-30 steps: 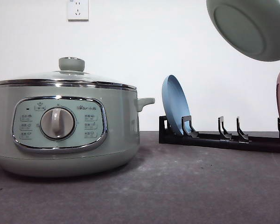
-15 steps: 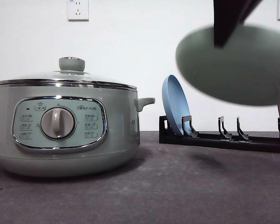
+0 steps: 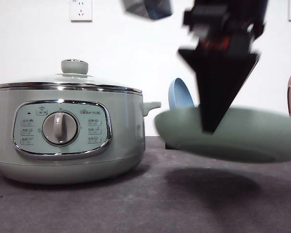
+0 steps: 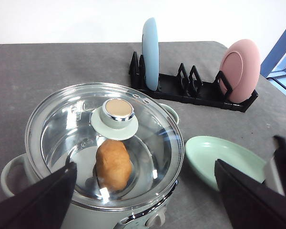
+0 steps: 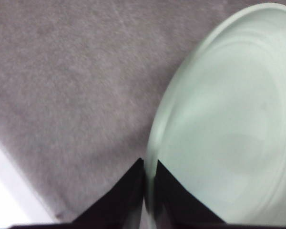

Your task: Transfer potato from steamer to green plate

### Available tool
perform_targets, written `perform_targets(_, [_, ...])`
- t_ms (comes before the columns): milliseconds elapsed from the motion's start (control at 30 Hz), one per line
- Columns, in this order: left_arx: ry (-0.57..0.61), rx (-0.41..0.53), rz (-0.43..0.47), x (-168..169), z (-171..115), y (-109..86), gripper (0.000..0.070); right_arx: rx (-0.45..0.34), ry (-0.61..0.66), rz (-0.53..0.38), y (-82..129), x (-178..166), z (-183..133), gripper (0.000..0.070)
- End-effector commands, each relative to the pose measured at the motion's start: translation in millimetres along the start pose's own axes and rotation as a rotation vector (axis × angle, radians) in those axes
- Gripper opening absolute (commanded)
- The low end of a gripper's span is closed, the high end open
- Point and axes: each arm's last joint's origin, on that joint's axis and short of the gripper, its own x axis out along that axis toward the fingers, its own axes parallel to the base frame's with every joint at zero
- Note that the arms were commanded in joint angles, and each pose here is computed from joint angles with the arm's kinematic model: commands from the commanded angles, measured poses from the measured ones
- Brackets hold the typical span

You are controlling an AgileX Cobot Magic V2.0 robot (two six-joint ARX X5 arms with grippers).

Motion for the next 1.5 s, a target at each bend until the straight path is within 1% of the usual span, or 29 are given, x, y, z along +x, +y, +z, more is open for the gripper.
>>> perform_targets(0, [-0.024,0.029,-0.012,-3,6,-2.3,0.0592,-0.012,0.010,-0.006,9,8,5,0.0004])
perform_targets(233, [-0.024,0.029,-0.012,-3,6,-2.3,0.0592,-0.058,0.093,0.005,30,42,13,0.0004])
perform_targets(433, [-0.023,0.029,-0.012,-3,6,-2.3,0.0592,-0.049,0.158,0.022,37,61,14,0.0014])
perform_targets(467, [-0.023,0.029,-0.012,-3,6,-2.3,0.0592,-0.048,0.165,0.021,37,63,14,0.0040])
perform_targets(500, [-0.023,0.029,-0.012,-3,6,-2.3,0.0592,-0.047,0.167,0.021,37,64,14,0.0095])
perform_targets(600, [-0.023,0.029,-0.012,-3,6,-2.3,0.0592,-0.046,0.162,0.021,37,64,15,0.0335])
perform_targets(633, [-0.023,0.029,-0.012,-3,6,-2.3,0.0592,-0.045,0.161,0.021,37,64,15,0.0386])
perform_targets(667, [-0.023,0.029,-0.012,-3,6,-2.3,0.0592,-0.045,0.160,0.020,37,64,15,0.0406])
perform_targets(800, [-0.023,0.029,-0.012,-3,6,-2.3,0.0592,-0.043,0.158,0.017,36,62,14,0.0406])
perform_targets(900, [-0.023,0.029,-0.012,-3,6,-2.3,0.0592,-0.039,0.133,0.010,34,53,14,0.0406])
perform_targets(1000, [-0.023,0.029,-0.011,-3,6,-2.3,0.0592,-0.026,0.083,0.011,29,36,13,0.0406])
perform_targets(1133, [-0.023,0.029,-0.011,-3,6,-2.3,0.0592,0.010,-0.013,0.012,17,5,8,0.0406])
perform_targets(1300, [-0.023,0.029,-0.012,-3,6,-2.3,0.0592,0.103,-0.152,0.024,-9,-34,-2,0.0406])
perform_targets(1467, [-0.023,0.029,-0.011,-3,6,-2.3,0.0592,0.234,-0.297,0.098,-43,-69,-21,0.0406])
